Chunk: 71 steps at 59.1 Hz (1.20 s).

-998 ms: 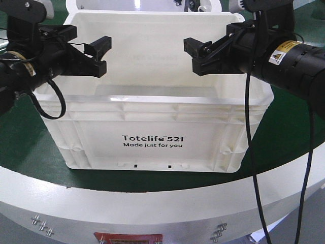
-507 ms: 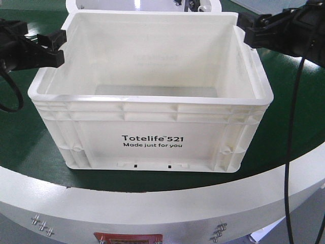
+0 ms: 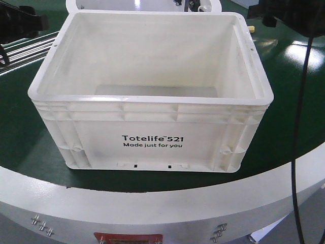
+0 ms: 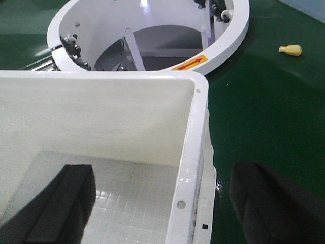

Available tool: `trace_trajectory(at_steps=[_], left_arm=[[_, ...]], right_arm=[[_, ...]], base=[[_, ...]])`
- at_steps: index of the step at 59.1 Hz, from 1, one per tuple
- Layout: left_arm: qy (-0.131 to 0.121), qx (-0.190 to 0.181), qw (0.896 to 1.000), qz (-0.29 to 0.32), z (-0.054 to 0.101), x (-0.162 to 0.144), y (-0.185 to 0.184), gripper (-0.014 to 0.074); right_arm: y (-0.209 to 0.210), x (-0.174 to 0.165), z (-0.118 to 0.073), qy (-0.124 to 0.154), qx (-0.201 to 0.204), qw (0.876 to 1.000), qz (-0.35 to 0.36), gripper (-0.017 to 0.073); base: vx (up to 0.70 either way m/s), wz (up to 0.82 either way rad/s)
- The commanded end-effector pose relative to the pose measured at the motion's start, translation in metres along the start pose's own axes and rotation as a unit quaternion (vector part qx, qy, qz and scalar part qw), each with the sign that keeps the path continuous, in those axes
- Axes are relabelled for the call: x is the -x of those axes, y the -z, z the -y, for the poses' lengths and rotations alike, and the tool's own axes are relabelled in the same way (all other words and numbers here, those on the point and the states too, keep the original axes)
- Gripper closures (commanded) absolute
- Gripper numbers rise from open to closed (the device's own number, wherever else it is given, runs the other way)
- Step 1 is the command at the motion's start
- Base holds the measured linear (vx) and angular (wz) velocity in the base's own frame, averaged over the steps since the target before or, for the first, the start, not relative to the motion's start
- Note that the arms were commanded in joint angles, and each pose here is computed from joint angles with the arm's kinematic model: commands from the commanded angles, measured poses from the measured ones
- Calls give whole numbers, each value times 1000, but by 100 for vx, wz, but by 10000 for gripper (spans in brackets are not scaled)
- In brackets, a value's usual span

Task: Place moving items into box and shelve
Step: 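Move both grippers to the tote's side rims, then close the left and right grippers on opposite tote rims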

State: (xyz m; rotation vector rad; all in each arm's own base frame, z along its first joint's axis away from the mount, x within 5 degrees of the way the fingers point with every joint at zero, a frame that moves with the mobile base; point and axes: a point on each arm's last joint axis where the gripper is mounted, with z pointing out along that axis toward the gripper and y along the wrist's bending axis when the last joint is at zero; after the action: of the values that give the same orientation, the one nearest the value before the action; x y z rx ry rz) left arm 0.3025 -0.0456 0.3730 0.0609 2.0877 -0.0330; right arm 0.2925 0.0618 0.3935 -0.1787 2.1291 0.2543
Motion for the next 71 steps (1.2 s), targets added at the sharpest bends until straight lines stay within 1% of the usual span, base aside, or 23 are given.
trace_trajectory(at_steps=[1, 6, 10, 16, 20, 33, 39, 58, 71], left_arm=[[10, -6, 999, 32, 2, 22, 4, 3], [19, -10, 1000, 13, 4, 24, -7, 3], [14, -23, 1000, 7, 8, 24, -12, 3], [15, -46, 999, 0, 12, 22, -16, 3], [7, -53, 999, -8, 14, 20, -19, 3], [2, -50, 997, -51, 15, 9, -31, 3], [10, -53, 996, -72, 16, 4, -36, 3], [11, -53, 994, -96, 16, 0, -36, 3], [18, -57, 994, -95, 17, 0, -36, 3]], right_arm=[[8, 24, -1, 7, 1, 999, 39, -15], [-3, 26, 0, 6, 2, 1000, 19, -15], [-11, 24, 1, 5, 2, 1000, 4, -15], [-21, 21, 2, 4, 3, 1000, -15, -15], [-27, 18, 2, 2, 3, 1000, -27, -15], [-38, 11, 3, 1, 4, 998, -59, -15], [-43, 7, 4, 0, 4, 997, -76, -15], [-53, -2, 5, -1, 5, 993, -117, -15], [-58, -5, 6, -5, 5, 992, -128, -15]], base=[[0, 0], [0, 0], [0, 0], [0, 0], [0, 0], [0, 0], [0, 0], [0, 0], [0, 0]])
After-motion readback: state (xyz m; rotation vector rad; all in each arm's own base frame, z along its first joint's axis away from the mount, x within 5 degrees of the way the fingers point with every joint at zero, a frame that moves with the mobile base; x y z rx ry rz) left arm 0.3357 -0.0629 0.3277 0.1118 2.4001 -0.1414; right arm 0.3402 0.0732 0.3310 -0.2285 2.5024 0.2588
